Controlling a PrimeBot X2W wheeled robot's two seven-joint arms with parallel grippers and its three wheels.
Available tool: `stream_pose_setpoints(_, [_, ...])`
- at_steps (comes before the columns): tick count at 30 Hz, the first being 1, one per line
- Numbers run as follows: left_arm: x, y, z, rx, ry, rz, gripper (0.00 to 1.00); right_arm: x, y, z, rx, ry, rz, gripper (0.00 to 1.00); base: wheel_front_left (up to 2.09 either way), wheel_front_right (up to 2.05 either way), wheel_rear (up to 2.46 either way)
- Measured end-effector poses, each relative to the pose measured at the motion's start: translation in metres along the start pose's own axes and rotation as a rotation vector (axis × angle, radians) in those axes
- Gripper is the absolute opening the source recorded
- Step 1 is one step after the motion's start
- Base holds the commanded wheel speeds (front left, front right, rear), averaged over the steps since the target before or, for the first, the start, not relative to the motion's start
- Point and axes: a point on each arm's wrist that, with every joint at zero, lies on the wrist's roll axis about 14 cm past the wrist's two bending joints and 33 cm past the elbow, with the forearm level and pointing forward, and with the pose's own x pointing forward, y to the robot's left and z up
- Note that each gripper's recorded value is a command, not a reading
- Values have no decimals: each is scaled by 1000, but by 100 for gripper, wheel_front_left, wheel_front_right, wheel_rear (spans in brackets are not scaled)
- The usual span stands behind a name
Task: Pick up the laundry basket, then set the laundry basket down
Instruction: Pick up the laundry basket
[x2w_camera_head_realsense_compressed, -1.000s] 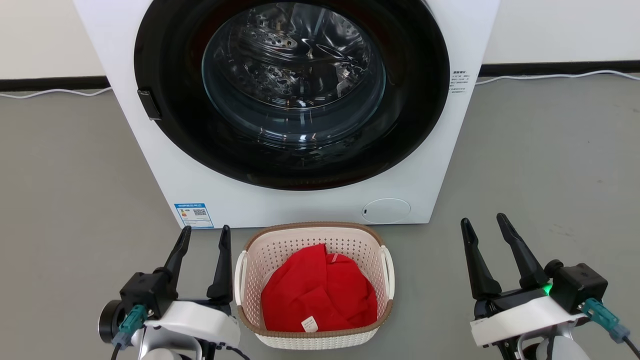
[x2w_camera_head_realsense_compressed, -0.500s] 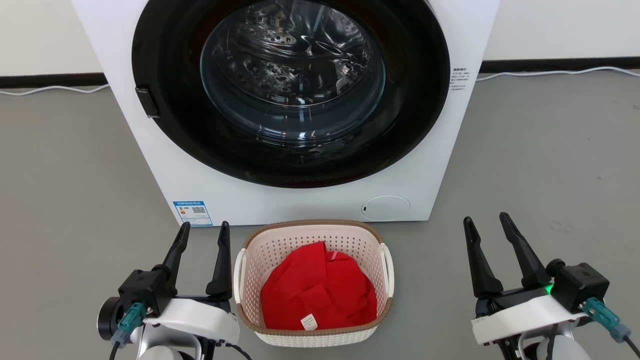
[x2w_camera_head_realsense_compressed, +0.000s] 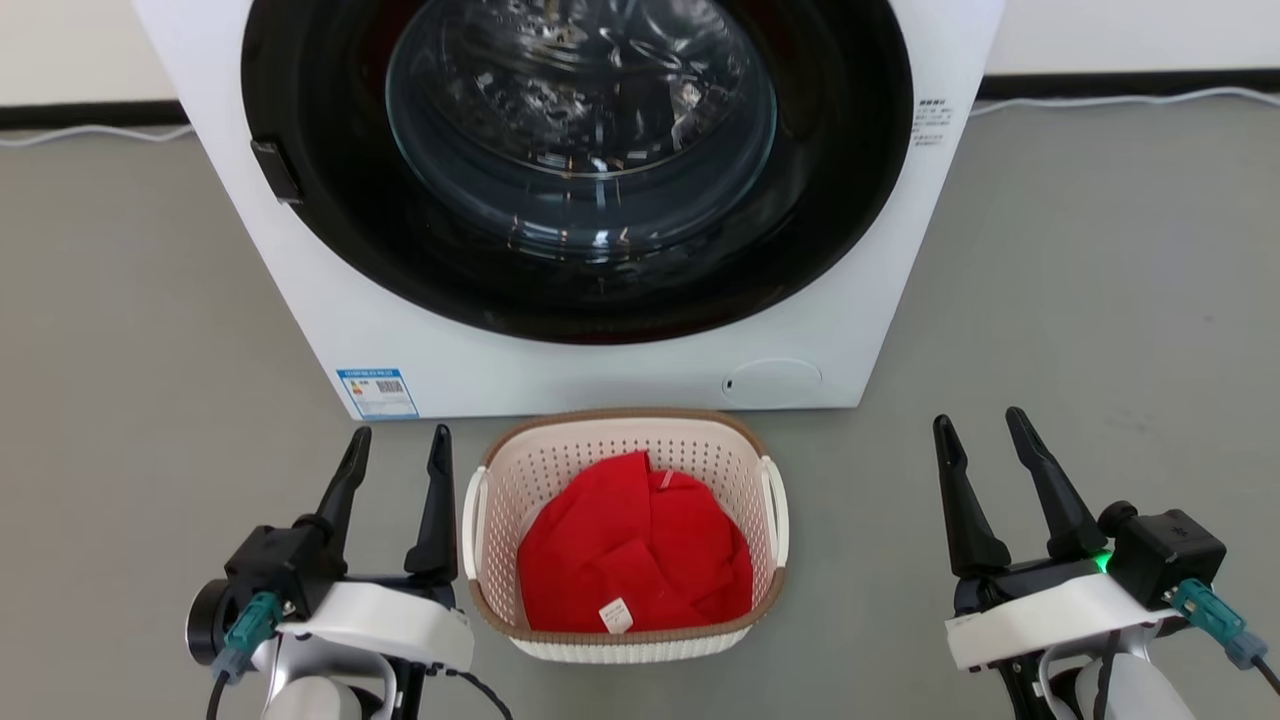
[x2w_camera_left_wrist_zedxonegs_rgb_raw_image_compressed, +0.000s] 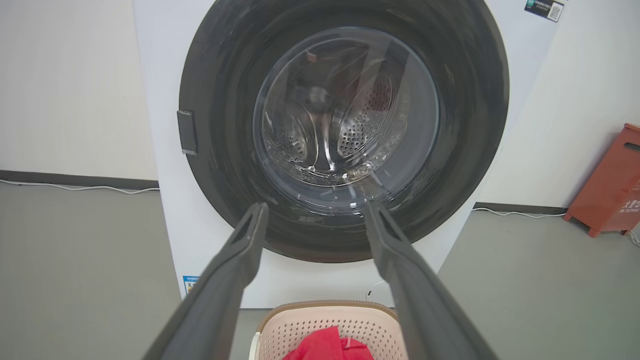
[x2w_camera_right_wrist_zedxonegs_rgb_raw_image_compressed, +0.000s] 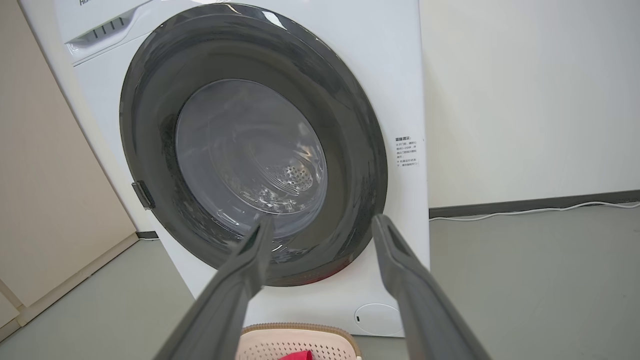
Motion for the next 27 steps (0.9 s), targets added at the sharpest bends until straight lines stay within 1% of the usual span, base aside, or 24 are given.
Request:
stream_pose_setpoints(12, [21, 6, -21, -8, 46, 7, 100, 17, -3, -23, 17, 54, -9, 100, 0, 0, 0])
stream_pose_setpoints(27, [54, 14, -63, -29, 123, 6, 100, 48, -11, -61, 24, 126, -14, 100, 0, 0, 0])
